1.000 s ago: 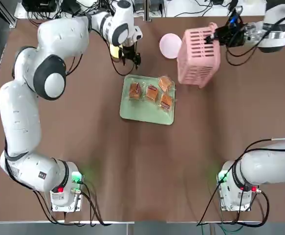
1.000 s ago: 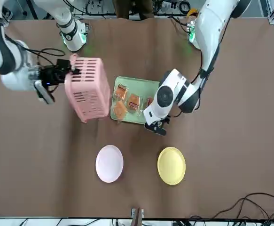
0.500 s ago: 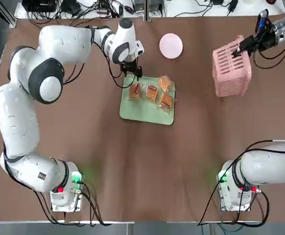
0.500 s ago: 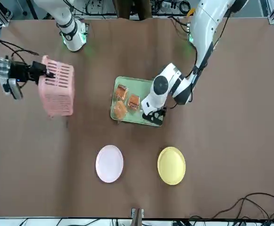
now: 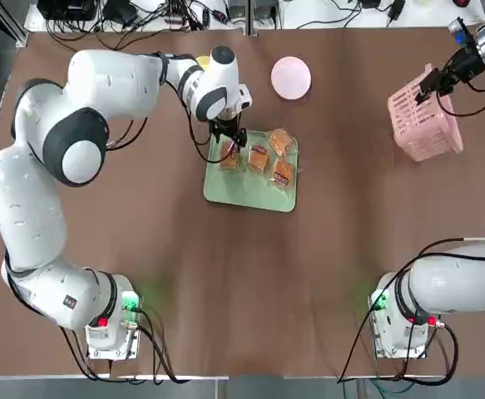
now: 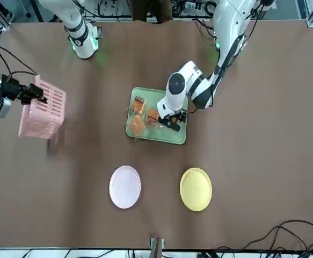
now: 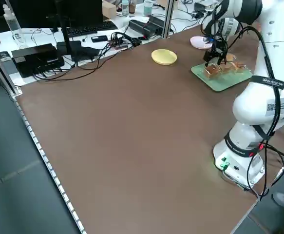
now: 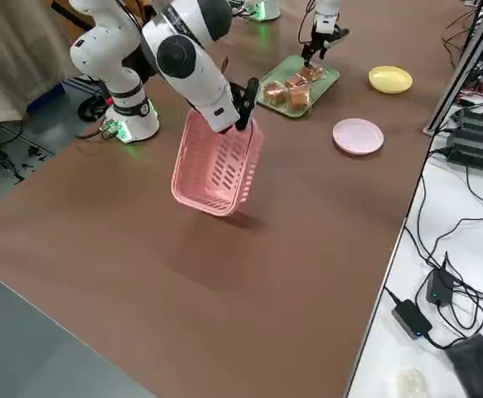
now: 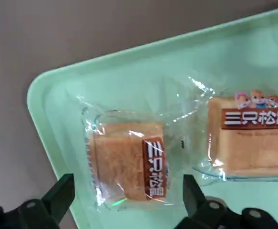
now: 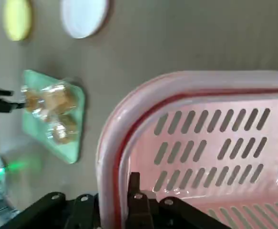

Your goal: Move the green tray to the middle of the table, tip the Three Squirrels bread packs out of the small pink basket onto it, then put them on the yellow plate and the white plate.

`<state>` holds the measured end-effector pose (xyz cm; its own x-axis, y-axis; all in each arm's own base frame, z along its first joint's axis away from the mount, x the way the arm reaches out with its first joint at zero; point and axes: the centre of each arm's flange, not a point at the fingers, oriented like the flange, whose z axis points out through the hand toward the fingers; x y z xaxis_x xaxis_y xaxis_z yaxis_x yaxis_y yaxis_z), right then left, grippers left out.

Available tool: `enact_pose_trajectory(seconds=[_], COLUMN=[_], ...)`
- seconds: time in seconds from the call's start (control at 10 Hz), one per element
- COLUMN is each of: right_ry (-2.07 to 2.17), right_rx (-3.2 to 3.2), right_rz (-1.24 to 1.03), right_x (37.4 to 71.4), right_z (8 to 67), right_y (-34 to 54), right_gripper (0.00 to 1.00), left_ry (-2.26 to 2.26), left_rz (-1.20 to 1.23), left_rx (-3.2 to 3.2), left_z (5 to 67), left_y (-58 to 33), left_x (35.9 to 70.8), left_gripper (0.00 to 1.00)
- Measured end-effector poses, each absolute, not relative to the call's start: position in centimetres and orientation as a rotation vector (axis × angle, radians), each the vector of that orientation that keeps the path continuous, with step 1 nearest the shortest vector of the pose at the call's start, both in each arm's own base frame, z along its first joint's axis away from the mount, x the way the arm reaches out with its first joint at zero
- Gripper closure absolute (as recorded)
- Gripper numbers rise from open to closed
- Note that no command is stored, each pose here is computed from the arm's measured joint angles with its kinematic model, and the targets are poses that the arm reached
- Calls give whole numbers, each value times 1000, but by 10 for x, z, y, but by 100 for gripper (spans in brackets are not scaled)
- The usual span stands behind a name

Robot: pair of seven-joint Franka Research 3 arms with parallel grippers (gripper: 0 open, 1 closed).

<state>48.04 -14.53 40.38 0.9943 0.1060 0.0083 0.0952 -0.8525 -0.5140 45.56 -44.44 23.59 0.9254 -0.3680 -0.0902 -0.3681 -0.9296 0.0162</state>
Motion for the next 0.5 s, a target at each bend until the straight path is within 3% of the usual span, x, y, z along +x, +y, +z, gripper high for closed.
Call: enact_pose_trajectory(seconds=[0.5], right_ry=[-13], right_rx=[-2850], right_rz=[111], right_x=[504], right_z=[384], right_y=[-121], right_gripper=[94], left_ry=[587], left_rz=[160], left_rx=[-3085], left_z=[202], left_y=[-441], left_x=[453], left_gripper=[0])
